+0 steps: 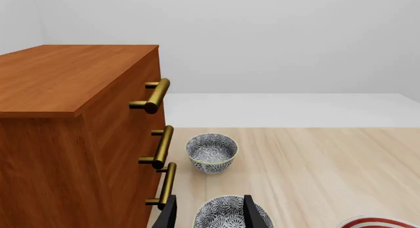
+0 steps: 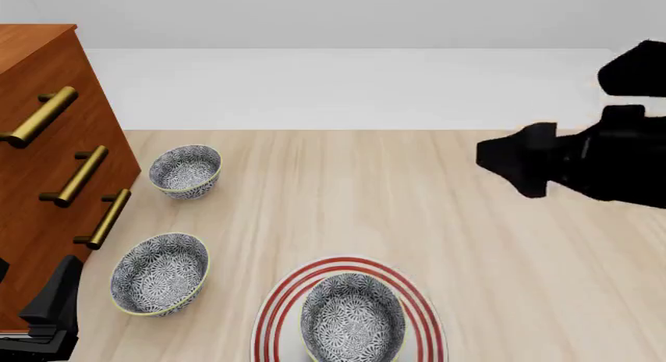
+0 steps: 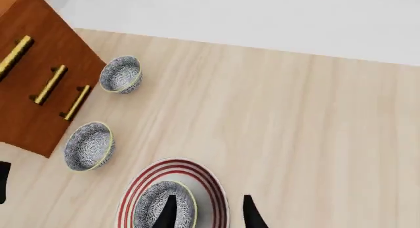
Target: Pick up the bowl and put it in the middle on the plate.
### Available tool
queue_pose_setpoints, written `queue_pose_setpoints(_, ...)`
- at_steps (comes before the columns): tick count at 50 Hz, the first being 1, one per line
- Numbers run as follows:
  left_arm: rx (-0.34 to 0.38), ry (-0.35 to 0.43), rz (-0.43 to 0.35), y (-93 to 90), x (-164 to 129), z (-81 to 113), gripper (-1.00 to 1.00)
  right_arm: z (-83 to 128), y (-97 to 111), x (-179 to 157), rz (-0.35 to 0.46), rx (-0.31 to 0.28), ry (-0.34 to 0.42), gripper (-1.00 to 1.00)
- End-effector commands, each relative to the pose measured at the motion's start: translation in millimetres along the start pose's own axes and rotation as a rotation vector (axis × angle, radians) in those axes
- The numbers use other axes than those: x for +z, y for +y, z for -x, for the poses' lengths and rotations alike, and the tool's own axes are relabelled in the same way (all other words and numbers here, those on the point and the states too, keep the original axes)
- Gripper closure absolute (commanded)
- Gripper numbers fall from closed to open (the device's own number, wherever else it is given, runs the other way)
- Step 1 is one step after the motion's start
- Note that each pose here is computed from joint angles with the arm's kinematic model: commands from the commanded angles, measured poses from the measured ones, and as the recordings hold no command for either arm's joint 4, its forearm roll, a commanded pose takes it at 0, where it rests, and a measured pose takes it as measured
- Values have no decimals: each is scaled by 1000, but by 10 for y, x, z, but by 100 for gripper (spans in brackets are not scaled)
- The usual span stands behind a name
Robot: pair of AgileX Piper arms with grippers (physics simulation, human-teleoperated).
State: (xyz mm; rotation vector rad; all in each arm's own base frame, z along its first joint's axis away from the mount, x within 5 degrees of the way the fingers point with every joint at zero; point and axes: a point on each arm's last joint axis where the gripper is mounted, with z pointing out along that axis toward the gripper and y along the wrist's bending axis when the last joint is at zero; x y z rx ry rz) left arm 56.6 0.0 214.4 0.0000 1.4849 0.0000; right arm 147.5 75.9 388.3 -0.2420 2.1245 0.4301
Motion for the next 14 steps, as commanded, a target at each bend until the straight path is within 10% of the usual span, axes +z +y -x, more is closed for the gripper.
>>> queue_pose_setpoints(1,0,0,0,0,0,0,-100,250,-5,-1500,-74,-131,-323,-100)
queue_pose_setpoints(14,0,0,0,0,0,0,-100,-206,45,-2305,-122,-98,-580,-100)
